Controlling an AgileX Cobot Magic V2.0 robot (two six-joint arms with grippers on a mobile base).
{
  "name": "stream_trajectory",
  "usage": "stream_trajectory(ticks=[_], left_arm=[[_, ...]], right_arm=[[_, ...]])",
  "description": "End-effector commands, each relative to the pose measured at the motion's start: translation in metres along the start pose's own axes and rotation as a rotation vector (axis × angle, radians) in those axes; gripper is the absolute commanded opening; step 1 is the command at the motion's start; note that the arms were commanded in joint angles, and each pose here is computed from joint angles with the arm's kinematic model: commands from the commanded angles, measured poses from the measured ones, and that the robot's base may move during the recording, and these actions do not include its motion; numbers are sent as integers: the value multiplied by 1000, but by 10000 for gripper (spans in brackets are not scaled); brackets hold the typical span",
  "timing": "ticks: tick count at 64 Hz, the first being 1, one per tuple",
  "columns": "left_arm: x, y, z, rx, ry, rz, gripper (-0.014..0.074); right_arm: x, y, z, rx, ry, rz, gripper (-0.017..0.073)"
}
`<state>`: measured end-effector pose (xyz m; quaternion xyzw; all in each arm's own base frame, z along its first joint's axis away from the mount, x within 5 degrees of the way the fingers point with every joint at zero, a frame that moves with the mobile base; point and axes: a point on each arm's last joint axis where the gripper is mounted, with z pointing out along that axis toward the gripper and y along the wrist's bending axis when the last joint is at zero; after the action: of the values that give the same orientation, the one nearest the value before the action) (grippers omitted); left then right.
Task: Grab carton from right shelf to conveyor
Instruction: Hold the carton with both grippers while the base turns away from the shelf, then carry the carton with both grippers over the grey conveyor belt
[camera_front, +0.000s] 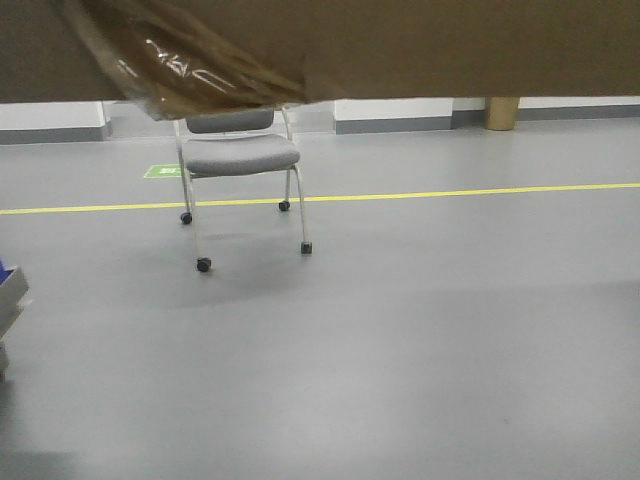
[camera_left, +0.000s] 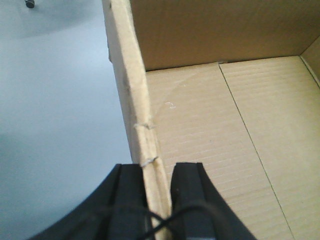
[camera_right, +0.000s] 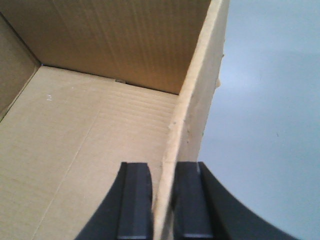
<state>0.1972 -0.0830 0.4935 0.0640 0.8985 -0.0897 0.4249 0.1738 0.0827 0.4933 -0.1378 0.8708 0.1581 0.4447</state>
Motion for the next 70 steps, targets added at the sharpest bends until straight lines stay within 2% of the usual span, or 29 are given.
stream_trajectory(ticks=[1,70], left_arm=[[-2,5,-8,-37,-38,17,-10],[-3,9,-8,-73,-49,30,-10]], right_arm=[[-3,-5,-6,52,-50,-45,-70],[-5,-5,-6,49,-73,-46,-70]])
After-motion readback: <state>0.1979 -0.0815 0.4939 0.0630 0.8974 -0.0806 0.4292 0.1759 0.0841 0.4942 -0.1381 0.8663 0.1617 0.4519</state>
